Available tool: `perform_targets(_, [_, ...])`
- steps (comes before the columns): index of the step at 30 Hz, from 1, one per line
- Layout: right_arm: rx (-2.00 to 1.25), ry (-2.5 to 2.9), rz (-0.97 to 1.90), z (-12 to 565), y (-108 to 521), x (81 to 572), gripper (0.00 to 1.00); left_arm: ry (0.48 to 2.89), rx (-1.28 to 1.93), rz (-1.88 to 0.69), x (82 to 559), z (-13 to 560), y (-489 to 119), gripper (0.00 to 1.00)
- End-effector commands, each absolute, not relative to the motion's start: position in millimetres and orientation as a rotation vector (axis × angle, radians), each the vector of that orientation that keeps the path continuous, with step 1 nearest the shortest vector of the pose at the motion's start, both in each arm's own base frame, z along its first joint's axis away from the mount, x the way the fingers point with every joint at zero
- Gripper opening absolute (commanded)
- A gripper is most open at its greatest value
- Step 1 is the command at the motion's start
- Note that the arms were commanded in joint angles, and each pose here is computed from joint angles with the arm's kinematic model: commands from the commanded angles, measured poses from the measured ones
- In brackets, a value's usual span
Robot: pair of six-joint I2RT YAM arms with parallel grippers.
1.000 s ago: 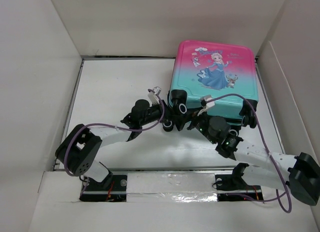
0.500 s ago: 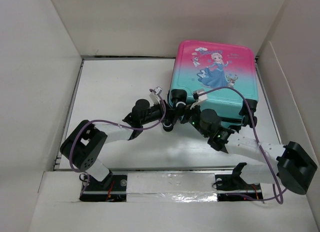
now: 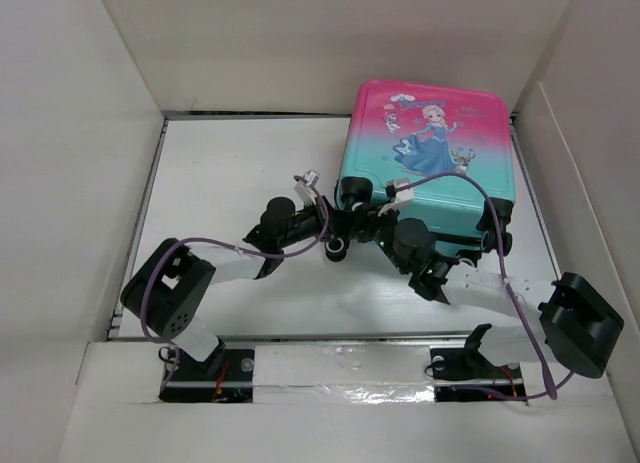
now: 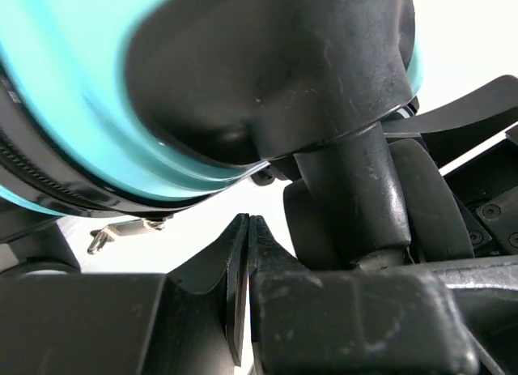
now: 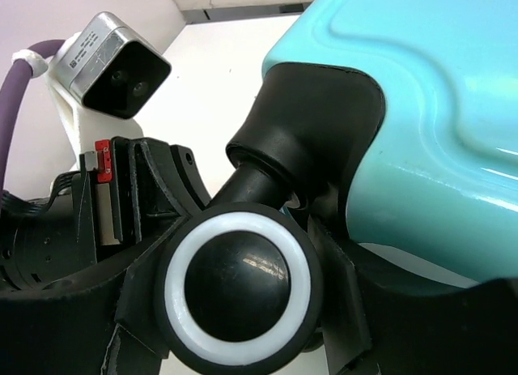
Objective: Pack the luggage
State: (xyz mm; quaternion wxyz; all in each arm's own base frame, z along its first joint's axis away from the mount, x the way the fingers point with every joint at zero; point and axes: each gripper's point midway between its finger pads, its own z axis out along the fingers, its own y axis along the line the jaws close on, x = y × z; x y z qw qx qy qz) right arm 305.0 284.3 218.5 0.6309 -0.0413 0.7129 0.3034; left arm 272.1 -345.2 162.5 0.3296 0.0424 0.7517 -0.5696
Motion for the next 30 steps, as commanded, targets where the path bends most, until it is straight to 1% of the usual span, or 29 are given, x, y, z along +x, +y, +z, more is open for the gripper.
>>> perform_targets(1, [0.096, 1.498, 0.628, 249.4, 256.5, 323.2, 0.00, 1.822, 0.195, -1.522, 265.6, 194.0, -337.0, 0.00])
perform_targets(3, [0.075, 1.491, 0.631, 253.0, 258.4, 319.0, 0.00, 1.862, 0.170, -1.447, 267.1, 185.3, -328.4, 0.00])
perform_targets(4, [0.066, 1.495, 0.629, 253.3, 258.7, 318.4, 0.00, 1.866, 0.146, -1.365, 275.2, 179.6, -321.4, 0.02])
perform_targets(5, [0.053, 1.503, 0.626, 252.0, 259.0, 317.2, 0.00, 1.894, 0.134, -1.323, 273.8, 173.3, -314.9, 0.08])
perform_targets(8, [0.019, 1.504, 0.637, 256.8, 261.7, 313.9, 0.00, 1.909, 0.097, -1.195, 280.1, 160.9, -298.4, 0.15])
perform_targets(9, [0.011, 1.500, 0.644, 260.0, 262.9, 313.1, 0.00, 1.910, 0.107, -1.169, 278.5, 159.1, -298.8, 0.16])
perform_targets(11, [-0.021, 1.500, 0.657, 262.6, 267.8, 311.5, 0.00, 1.897, 0.153, -1.089, 276.6, 155.1, -303.7, 0.16])
perform_targets(14, [-0.051, 1.491, 0.681, 270.0, 274.7, 310.3, 0.00, 1.879, 0.196, -1.083, 275.5, 151.7, -312.3, 0.12])
perform_targets(17, [-0.068, 1.494, 0.686, 273.0, 277.8, 309.9, 0.00, 1.880, 0.194, -1.066, 278.5, 144.0, -311.9, 0.12])
perform_targets(19, [-0.073, 1.496, 0.689, 273.2, 278.9, 309.8, 0.00, 1.869, 0.203, -1.053, 279.8, 143.0, -310.9, 0.16])
perform_targets(20, [-0.073, 1.493, 0.691, 274.7, 278.8, 309.4, 0.00, 1.860, 0.201, -1.044, 281.6, 142.9, -310.2, 0.23])
perform_targets(21, [-0.078, 1.496, 0.693, 274.0, 279.5, 308.9, 0.00, 1.858, 0.224, -1.045, 275.7, 141.6, -316.1, 0.27])
perform_targets(23, [-0.084, 1.490, 0.703, 278.2, 281.5, 308.6, 0.00, 1.840, 0.222, -0.991, 279.8, 140.6, -317.5, 0.35])
perform_targets(25, [-0.109, 1.489, 0.720, 282.2, 286.9, 307.2, 0.00, 1.816, 0.206, -0.964, 282.8, 141.5, -320.2, 0.39])
perform_targets(30, [-0.153, 1.478, 0.766, 294.7, 295.1, 301.5, 0.00, 1.755, 0.097, -0.921, 296.8, 146.1, -312.6, 0.42])
